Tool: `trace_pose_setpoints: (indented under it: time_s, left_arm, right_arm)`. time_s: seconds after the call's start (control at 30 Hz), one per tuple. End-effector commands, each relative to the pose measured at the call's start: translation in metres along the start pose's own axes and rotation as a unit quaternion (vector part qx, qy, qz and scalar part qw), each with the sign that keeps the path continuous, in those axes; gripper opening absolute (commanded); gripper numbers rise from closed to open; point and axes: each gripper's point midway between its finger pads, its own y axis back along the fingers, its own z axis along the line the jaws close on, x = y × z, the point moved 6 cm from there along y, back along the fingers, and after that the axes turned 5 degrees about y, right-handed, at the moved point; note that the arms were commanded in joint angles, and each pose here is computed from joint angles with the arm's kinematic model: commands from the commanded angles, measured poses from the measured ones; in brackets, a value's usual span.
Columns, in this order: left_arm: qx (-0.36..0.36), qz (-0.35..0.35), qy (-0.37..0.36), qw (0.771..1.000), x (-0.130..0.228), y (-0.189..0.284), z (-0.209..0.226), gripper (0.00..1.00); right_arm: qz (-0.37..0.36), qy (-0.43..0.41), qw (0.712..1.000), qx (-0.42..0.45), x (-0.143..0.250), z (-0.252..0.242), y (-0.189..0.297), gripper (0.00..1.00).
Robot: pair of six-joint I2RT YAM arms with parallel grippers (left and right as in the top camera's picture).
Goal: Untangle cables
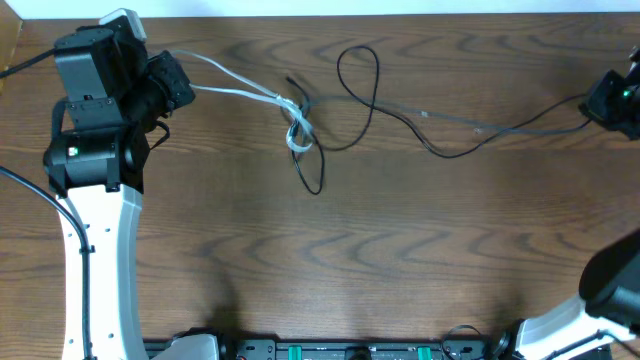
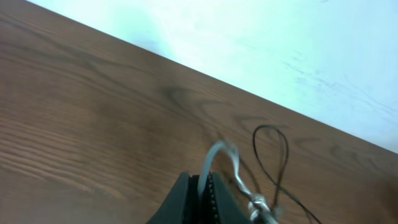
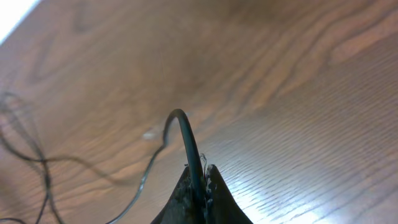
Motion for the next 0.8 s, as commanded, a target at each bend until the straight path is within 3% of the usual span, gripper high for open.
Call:
trace_pose_setpoints:
  time_s: [0.0,0.1,0.13,0.23,0.43,0.6,0.77]
  left_arm:
    - [-0.016,-0.019,-0.01,1.0,-0.006,0.005,0.004,0.07]
    - [0.01,-0.007,-0.01,1.0,-0.003,0.005,-0.002,0.07]
    - [0.028,0.001,-0.011,1.0,-0.002,0.005,-0.006,0.07]
    - [0.053,0.013,-0.015,0.998,0.003,0.005,-0.016,0.07]
    - [0.072,0.021,-0.029,0.997,0.01,0.003,-0.032,0.07]
    - [0.082,0.015,-0.035,0.996,0.009,0.003,-0.038,0.07]
    - [0.094,-0.011,-0.038,0.995,0.0,0.005,-0.043,0.07]
  right_arm:
    - [0.024,-0.007,1.0,0.013,-0.001,-0.022,-0.023,0.01]
    - [0.036,0.034,0.998,-0.042,0.001,-0.016,-0.03,0.06]
    - [0.034,0.052,0.996,-0.069,0.001,-0.01,-0.029,0.26]
    - [0.015,0.102,0.986,-0.132,-0.002,0.012,-0.016,0.52]
    - [-0.042,0.194,0.966,-0.164,-0.005,0.057,0.027,0.8]
    - [-0.107,0.276,0.936,-0.192,0.003,0.109,0.075,0.95]
    - [-0.119,0.342,0.903,-0.233,0.028,0.168,0.091,0.95]
